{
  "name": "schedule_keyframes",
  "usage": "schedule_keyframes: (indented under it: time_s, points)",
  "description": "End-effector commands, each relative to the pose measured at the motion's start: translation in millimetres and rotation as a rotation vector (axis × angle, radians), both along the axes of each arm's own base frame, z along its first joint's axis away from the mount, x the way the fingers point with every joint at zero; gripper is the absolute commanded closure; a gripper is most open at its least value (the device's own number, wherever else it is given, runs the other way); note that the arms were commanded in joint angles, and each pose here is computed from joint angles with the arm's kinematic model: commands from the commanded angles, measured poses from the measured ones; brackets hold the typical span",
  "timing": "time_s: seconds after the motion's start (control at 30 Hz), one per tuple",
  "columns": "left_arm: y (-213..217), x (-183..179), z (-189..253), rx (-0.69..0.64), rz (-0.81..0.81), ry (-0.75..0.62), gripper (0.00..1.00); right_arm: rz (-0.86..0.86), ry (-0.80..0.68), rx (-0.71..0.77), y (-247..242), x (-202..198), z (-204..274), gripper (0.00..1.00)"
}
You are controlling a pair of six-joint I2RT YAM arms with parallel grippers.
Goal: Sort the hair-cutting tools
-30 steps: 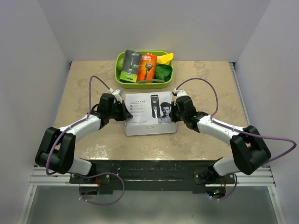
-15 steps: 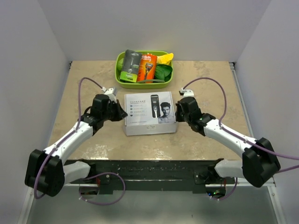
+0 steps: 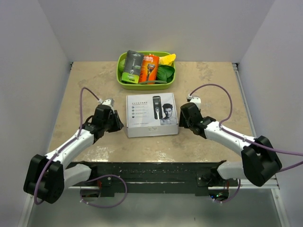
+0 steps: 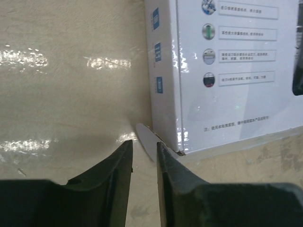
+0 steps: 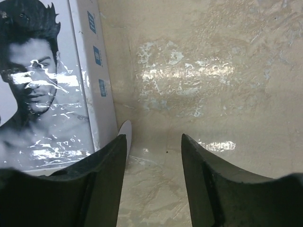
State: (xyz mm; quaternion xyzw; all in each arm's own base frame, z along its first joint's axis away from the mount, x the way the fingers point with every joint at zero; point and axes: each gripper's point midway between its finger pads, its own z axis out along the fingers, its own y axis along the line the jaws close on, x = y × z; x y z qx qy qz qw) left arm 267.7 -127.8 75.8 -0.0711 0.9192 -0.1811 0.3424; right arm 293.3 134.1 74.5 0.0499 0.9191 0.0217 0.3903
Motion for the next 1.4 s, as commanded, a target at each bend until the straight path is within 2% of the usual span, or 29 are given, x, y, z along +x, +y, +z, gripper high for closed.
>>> schedule_keyframes:
  time_s: [0.0, 0.53, 0.9, 1.37]
  points:
    - [11, 10, -7, 0.04, 0.076, -0.019, 0.63, -0.05, -0.025, -0.016, -4, 8, -3, 0.46]
    - [10, 35, -14, 0.051, 0.12, -0.038, 0.6, -0.084, -0.027, 0.015, 0, 26, -19, 0.47]
    - [4, 36, -18, 0.031, 0.105, -0.031, 0.61, -0.051, 0.001, 0.049, 12, 29, -32, 0.49]
    - [-1, 36, -24, 0.013, 0.089, -0.019, 0.63, -0.072, -0.061, 0.028, 12, 47, -7, 0.47]
